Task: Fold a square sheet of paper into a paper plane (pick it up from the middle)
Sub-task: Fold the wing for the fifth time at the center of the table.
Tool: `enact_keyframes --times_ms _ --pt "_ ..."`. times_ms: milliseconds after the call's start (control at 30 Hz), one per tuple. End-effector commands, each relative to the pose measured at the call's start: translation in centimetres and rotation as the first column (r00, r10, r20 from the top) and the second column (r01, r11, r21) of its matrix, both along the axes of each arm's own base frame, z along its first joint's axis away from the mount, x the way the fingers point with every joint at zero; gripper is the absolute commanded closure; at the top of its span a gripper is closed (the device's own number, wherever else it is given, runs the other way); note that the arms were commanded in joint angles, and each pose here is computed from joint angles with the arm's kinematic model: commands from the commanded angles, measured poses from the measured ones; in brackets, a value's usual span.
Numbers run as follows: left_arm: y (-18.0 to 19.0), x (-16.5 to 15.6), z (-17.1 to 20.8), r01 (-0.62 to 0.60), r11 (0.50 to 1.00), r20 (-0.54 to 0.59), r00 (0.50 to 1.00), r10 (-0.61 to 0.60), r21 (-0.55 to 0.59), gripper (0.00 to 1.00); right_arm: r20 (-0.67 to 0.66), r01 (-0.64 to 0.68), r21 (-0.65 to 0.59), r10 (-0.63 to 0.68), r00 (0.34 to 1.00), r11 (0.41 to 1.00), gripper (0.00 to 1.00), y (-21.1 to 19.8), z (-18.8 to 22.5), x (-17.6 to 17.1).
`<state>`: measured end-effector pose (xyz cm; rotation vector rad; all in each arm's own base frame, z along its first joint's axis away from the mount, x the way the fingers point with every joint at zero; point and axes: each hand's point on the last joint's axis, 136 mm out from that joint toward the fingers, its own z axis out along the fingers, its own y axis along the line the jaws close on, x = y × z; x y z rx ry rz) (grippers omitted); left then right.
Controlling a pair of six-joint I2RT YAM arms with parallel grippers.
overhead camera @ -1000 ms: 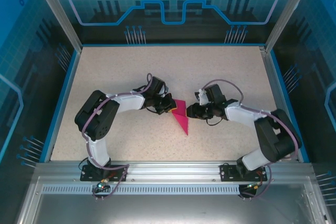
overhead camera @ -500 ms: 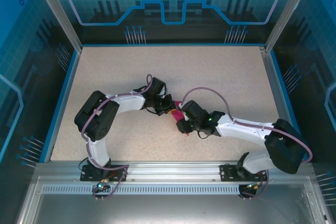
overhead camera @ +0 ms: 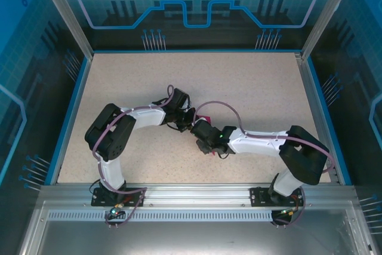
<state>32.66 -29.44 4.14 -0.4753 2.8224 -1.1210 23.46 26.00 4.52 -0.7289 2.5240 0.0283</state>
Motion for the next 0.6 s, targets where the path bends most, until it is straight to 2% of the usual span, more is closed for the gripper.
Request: enact_keyframes --times_ms 0,167,567 --pt "-0.38 0.19 1.18 -0.002 1.0 0.006 1.0 0.002 -0.007 0.99 0.031 0.024 -0.04 -0.023 0.999 0.999 0.65 -0.02 0.5 0.3" --pt "-0.42 0.15 1.21 0.002 1.0 0.005 1.0 -0.002 -0.006 0.99 0.042 0.034 -0.063 -0.031 0.999 0.997 0.71 -0.15 0.5 0.4" --pt "-0.38 0.18 1.21 0.005 1.0 0.003 1.0 -0.005 0.002 0.98 0.048 0.035 -0.09 -0.031 0.998 0.995 0.72 -0.22 0.16 0.25"
